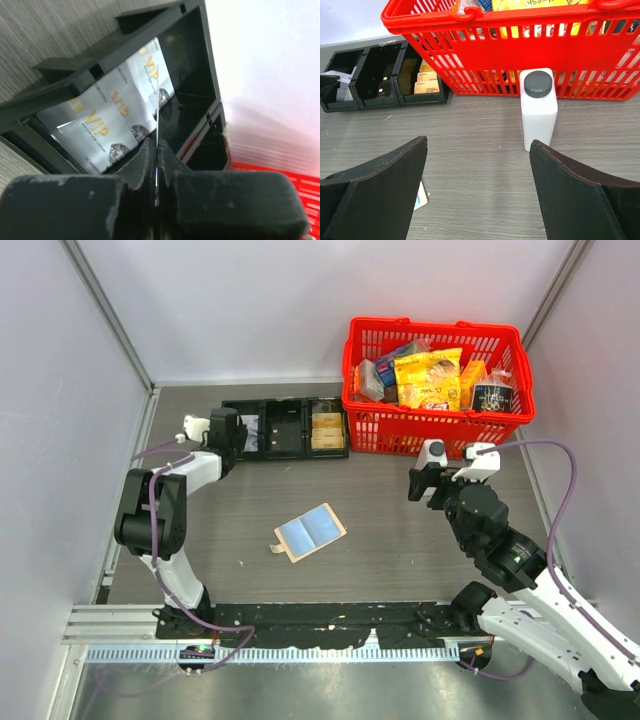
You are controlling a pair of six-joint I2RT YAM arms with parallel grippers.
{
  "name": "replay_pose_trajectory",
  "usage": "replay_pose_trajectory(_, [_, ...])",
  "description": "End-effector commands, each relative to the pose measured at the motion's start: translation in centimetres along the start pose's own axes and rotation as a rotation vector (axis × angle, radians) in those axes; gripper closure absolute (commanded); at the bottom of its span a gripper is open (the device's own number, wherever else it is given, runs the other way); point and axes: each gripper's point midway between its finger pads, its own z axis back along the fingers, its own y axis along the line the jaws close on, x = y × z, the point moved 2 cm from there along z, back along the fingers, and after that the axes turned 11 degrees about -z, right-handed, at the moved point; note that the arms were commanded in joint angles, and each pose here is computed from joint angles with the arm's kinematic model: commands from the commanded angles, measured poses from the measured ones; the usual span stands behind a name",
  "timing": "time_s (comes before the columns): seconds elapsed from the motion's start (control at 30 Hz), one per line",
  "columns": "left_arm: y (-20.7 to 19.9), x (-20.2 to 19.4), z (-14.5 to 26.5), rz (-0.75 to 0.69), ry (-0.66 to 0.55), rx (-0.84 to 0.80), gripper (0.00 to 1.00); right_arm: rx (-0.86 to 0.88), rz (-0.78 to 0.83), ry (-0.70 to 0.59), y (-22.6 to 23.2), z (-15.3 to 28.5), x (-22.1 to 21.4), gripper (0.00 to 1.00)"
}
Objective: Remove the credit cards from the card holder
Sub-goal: Place the credit card in the storage box.
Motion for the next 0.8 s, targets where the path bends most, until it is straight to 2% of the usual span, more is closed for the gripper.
replay_pose_trajectory(0.0, [-1.3, 0.2, -0.2, 0.075, 0.012, -0.020, 0.90, -0.013, -0.002, -0.033, -0.1, 0.1, 1.0, 0.12])
replay_pose_trajectory(0.13, [-0.3, 0.1, 0.9, 0.088, 0.019, -0.014, 0.75, -0.014, -0.015, -0.043, -0.1, 0.4, 1.4, 0.12])
replay_pose_trajectory(0.33, [-0.1, 1.0, 3.9, 0.105, 0.026, -0.029, 0.60, -0.019, -0.026, -0.058, -0.3, 1.0, 2.3, 0.12])
replay_pose_trajectory(0.57, [-0.1, 2.3, 9.0, 0.078, 0.044, -0.087, 0.55, -0.048, -0.028, -0.098, -1.0, 2.3, 4.2, 0.12])
replay_pose_trajectory(0.77, [0.2, 3.2, 12.0, -0.114, 0.095, -0.044, 0.49, -0.065, -0.013, -0.100, -1.5, 2.7, 4.5, 0.11])
